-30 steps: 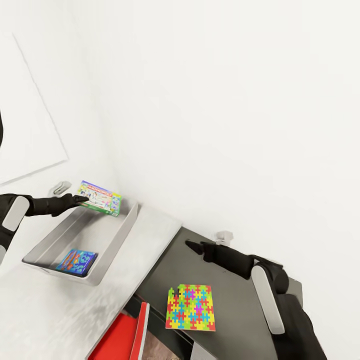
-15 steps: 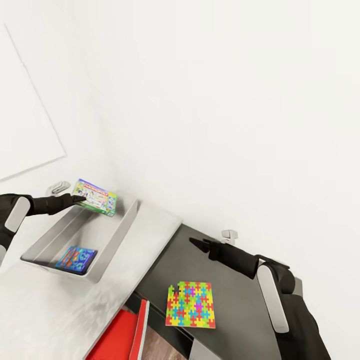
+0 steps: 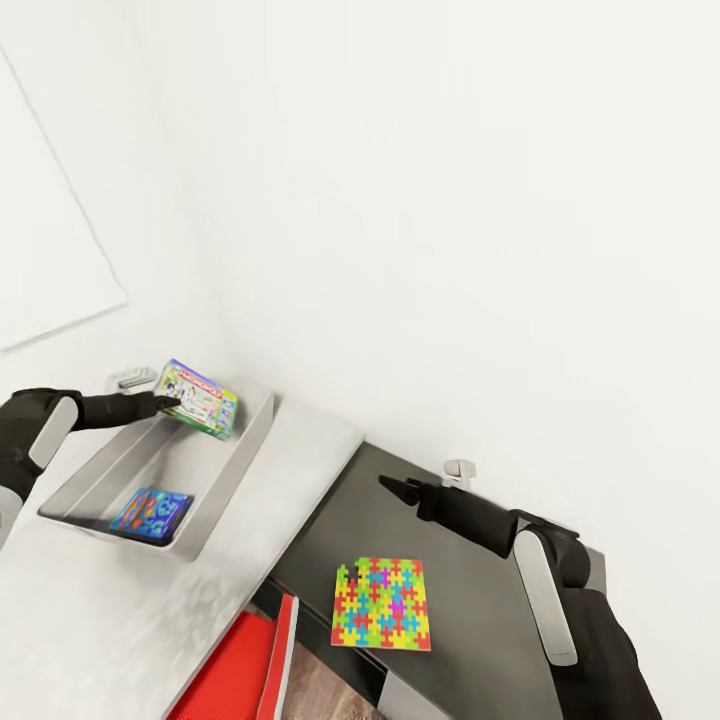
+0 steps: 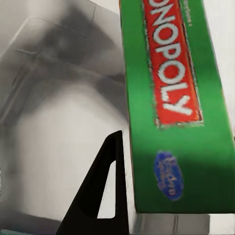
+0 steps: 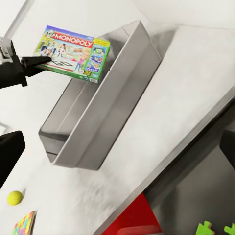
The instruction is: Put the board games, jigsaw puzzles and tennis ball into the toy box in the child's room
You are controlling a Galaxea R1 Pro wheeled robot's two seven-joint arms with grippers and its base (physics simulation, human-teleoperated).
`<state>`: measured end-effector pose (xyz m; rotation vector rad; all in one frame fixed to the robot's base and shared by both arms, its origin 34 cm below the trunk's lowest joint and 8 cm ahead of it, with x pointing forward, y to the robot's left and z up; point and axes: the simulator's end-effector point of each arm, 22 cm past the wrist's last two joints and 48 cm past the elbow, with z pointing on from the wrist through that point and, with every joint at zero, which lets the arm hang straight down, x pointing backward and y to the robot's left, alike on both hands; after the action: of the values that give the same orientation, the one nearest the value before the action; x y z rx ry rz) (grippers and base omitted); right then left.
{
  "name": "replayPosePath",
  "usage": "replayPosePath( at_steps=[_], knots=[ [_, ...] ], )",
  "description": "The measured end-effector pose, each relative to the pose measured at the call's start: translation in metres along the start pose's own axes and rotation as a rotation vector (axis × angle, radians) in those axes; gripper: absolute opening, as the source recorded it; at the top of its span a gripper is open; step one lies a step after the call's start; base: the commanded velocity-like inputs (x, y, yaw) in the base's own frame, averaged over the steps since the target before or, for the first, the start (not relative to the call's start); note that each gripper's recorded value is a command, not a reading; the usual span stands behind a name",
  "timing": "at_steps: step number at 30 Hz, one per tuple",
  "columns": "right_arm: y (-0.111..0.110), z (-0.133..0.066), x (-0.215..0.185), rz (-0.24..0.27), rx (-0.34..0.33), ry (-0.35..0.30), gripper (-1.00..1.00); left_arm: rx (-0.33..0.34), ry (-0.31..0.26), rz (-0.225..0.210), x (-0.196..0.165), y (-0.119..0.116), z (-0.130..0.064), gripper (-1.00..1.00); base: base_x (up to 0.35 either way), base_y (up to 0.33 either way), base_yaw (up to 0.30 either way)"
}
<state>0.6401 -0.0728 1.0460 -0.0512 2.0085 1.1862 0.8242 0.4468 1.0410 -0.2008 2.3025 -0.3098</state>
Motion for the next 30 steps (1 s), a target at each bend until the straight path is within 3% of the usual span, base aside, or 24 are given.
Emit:
replayPosePath(
  at_steps=[4, 22, 30],
  knots=[
    [-0.003, 0.001, 0.002, 0.006, 0.003, 0.004, 1.00, -0.006, 0.018, 0.041, 0.008, -0.003, 0.008, -1.00, 0.000, 0.000, 0.000],
    [-0.015, 0.006, 0.011, 0.025, 0.013, 0.017, 1.00, -0.024, 0.016, 0.073, 0.017, 0.005, 0.023, -1.00, 0.000, 0.000, 0.000],
    [-0.020, 0.007, 0.015, 0.034, 0.017, 0.023, 1.00, -0.095, 0.026, 0.162, 0.021, 0.023, 0.029, -1.00, 0.000, 0.000, 0.000]
  ],
)
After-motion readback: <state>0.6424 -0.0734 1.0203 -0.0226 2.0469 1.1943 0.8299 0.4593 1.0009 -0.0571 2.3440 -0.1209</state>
